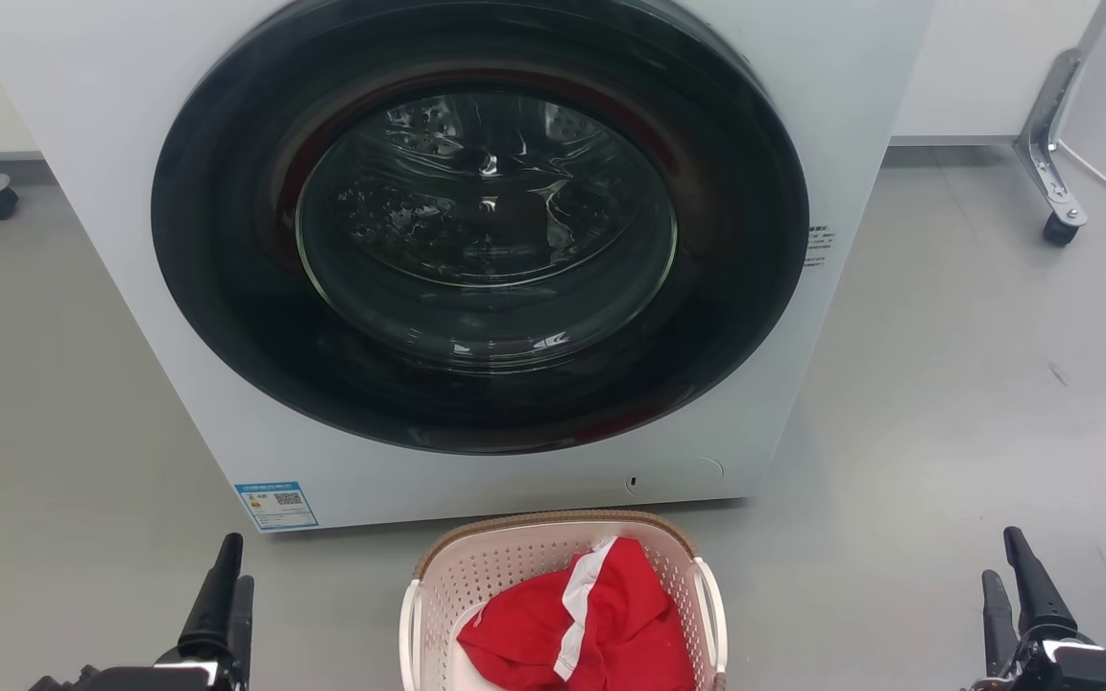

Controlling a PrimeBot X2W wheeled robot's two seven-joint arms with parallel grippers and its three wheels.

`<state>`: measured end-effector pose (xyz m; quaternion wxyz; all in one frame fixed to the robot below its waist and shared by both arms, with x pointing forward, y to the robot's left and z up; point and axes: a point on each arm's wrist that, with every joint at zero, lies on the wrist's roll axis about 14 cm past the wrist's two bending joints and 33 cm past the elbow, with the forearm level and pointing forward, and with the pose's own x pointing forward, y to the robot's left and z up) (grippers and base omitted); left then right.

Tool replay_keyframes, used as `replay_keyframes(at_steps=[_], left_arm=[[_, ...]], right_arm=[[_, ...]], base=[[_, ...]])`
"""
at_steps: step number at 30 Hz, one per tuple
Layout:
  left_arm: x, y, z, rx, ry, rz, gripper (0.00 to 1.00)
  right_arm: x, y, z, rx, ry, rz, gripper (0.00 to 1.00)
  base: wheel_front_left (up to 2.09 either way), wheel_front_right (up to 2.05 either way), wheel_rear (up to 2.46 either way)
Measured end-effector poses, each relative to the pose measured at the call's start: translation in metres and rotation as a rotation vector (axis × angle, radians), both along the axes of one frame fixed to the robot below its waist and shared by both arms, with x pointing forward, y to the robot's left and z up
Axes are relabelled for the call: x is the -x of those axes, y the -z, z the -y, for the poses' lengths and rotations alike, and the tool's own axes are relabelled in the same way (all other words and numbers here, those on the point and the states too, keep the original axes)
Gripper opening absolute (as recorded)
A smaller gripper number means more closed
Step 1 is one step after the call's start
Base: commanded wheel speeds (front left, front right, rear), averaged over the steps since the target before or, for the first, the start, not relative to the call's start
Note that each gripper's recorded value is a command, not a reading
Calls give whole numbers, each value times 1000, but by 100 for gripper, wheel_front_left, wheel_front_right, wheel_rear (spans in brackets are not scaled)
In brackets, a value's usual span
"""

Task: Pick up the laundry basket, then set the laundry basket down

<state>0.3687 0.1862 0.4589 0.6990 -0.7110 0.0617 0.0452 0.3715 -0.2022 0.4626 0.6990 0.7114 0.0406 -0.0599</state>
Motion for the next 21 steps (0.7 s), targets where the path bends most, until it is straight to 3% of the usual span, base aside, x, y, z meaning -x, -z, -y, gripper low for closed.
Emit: replay_keyframes(at_steps=[10, 21], left_arm=[[-5, -5, 3, -20, -3, 14, 100], [-14, -18, 5, -210, 25, 50, 100]], right_arm=[[-1, -2, 3, 47, 12, 1, 100], [-8, -12, 4, 248, -17, 18, 100]], base=[[0, 0, 0], [0, 0, 0]])
